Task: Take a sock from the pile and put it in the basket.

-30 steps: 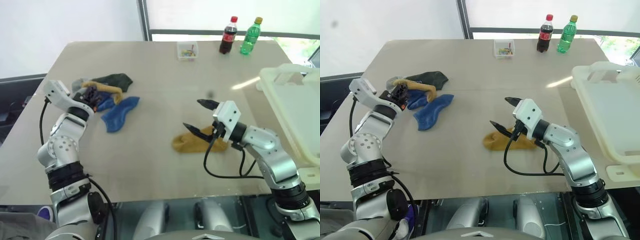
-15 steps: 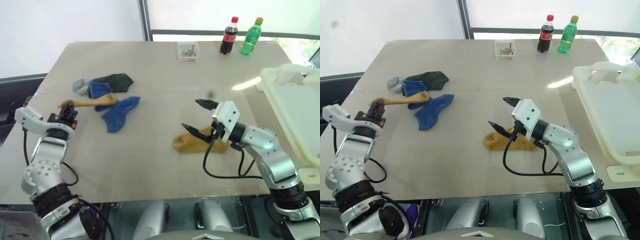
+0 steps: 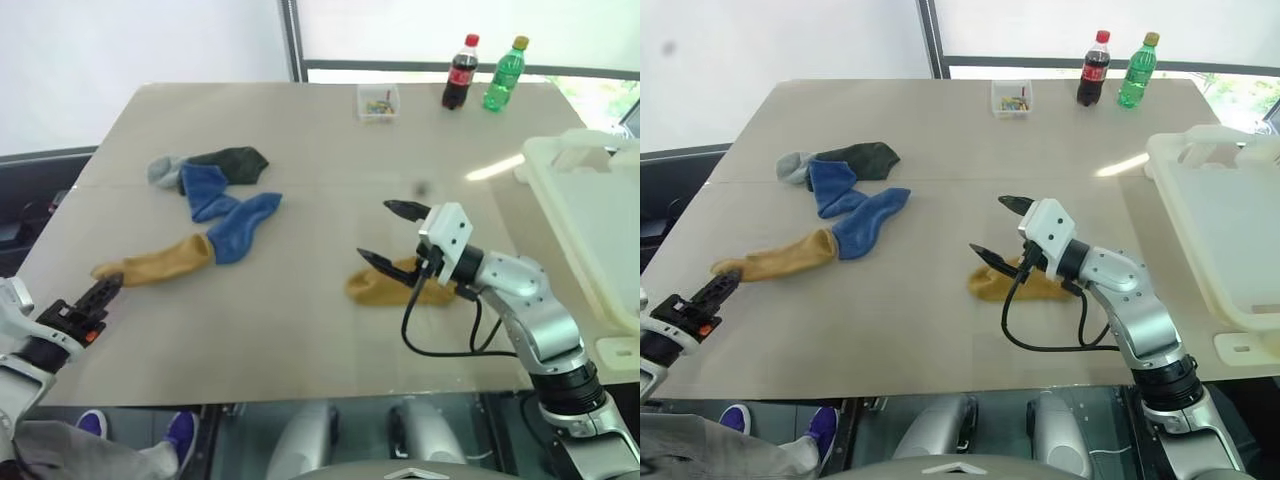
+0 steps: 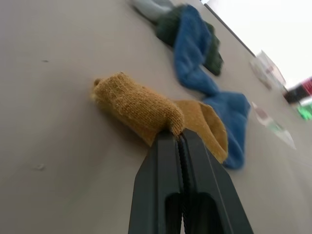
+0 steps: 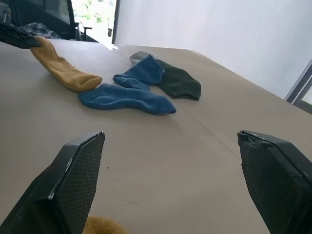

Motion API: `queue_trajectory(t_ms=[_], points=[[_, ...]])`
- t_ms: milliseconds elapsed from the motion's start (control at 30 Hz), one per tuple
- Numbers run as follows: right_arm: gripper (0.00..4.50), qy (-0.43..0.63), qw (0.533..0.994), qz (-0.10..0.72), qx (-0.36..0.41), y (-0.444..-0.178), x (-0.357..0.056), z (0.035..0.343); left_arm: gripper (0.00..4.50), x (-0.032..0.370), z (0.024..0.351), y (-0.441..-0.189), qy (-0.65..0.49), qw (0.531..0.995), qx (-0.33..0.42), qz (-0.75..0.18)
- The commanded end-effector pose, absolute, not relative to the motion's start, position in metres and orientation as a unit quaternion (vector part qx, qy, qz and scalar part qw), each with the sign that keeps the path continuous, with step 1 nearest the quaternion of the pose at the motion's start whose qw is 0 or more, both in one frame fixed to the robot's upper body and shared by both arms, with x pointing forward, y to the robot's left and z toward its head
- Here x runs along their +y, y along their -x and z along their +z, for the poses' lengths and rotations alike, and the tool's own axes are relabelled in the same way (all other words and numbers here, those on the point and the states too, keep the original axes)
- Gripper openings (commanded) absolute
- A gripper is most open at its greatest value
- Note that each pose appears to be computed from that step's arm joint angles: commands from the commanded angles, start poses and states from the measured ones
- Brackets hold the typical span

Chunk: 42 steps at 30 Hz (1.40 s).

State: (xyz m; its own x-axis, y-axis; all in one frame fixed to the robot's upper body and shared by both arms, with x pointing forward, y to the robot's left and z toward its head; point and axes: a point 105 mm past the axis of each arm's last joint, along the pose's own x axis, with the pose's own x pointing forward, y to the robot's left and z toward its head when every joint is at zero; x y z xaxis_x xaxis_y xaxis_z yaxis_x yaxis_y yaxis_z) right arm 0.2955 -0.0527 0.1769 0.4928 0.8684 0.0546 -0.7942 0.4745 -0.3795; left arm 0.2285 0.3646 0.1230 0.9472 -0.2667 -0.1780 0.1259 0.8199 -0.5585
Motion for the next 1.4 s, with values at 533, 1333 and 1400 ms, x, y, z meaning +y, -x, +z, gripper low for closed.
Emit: queue_trajectory(t_ms=[533,1333,1400], points=[[4.5,0.167,0.867,0.451,-0.13,-0.283,-0.069,0.185,0.01,0.186,0.085,-0.229,0.207,0.798,0.311,-0.474],[4.5,0.165,0.89,0.405,-0.129,-0.276,-0.082,0.194,0.01,0.162,0.153,-0.318,0.173,0.845,0.186,-0.471],[4.5,0.163,0.89,0.406,-0.13,-0.277,-0.081,0.194,0.01,0.176,0.156,-0.328,0.153,0.858,0.187,-0.453]])
